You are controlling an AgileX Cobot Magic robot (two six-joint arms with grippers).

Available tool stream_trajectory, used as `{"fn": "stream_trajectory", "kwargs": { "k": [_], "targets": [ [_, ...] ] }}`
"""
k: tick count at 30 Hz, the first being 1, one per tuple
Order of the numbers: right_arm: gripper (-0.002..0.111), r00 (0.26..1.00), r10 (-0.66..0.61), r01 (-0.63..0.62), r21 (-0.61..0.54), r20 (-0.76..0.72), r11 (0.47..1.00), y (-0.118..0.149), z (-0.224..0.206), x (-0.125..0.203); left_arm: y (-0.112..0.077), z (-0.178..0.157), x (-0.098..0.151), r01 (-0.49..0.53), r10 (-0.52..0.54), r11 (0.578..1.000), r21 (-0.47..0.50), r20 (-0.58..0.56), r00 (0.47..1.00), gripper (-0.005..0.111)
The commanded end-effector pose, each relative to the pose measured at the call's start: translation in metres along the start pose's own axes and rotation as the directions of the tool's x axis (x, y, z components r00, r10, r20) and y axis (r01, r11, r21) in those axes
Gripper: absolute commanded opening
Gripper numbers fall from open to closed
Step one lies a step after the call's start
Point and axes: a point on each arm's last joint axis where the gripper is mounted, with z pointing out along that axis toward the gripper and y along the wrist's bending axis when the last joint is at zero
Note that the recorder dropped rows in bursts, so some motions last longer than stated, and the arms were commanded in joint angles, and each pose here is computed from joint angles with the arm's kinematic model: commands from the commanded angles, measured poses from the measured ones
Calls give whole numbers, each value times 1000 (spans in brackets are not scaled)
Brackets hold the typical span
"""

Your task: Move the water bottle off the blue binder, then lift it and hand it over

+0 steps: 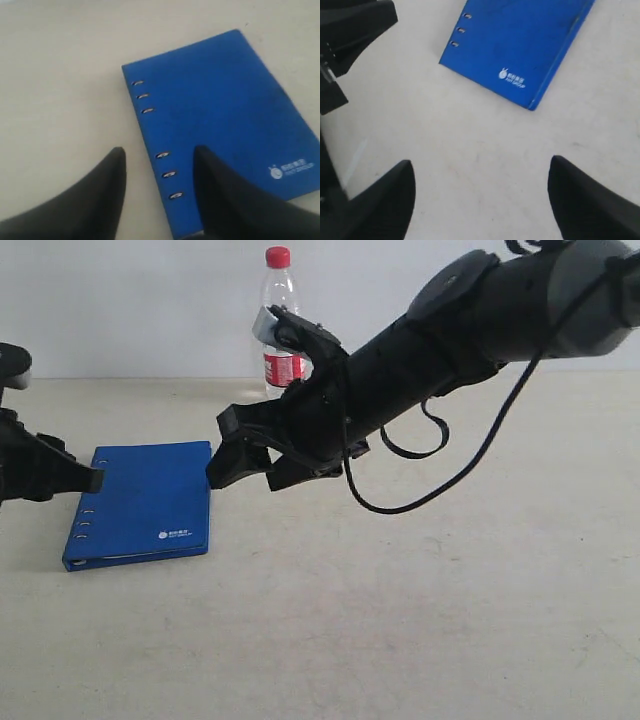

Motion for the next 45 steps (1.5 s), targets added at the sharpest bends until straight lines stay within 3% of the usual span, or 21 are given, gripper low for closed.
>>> {"fn": "stream_trajectory", "kwargs": {
  "k": [1, 6, 9, 13, 16, 19, 23, 28, 34, 40, 42, 45],
  "targets": [
    [66, 1000, 21, -22, -11, -21, 1000, -11, 18, -5, 9, 29, 0, 103, -104, 995, -10, -61, 993, 40],
    [66, 997, 19, -24, -60, -73, 998, -23, 37, -14, 19, 44, -8, 262, -259, 963, 64, -55, 964, 40],
    [66, 994, 93, -97, -71, -64, 993, -38, 51, -26, 29, 52, -9, 359, -354, 928, 98, -66, 933, 40],
    [66, 991, 111, -124, -179, -80, 976, -45, 64, -38, 37, 64, -1, 449, -435, 876, 177, -110, 894, 41],
    [66, 992, 106, -118, -207, -69, 971, -51, 74, -45, 39, 74, 6, 489, -464, 831, 265, -154, 872, 53],
    [66, 991, 124, -132, -194, -52, 972, -58, 82, -49, 43, 85, 14, 524, -490, 816, 244, -190, 851, 67],
    [66, 993, 120, -121, -159, -14, 980, -65, 87, -51, 50, 94, 25, 527, -490, 830, 181, -213, 845, 71],
    [66, 988, 153, -152, -124, 2, 981, -79, 100, -47, 48, 99, 28, 470, -429, 858, 208, -216, 877, 71],
    [66, 975, 221, -222, -174, -28, 959, -93, 121, -34, 33, 102, 23, 486, -428, 783, 388, -231, 874, 71],
    [66, 987, 130, -157, -436, -93, 886, -82, 128, -21, 21, 103, 16, 487, -429, 693, 531, -239, 871, 71],
    [66, 993, 67, -106, -516, -94, 850, -75, 125, -19, 21, 103, 15, 486, -429, 685, 543, -238, 871, 71],
    [66, 998, 31, -58, -525, -61, 849, -72, 121, -22, 22, 104, 14, 483, -429, 693, 535, -232, 873, 71]
  ]
}}
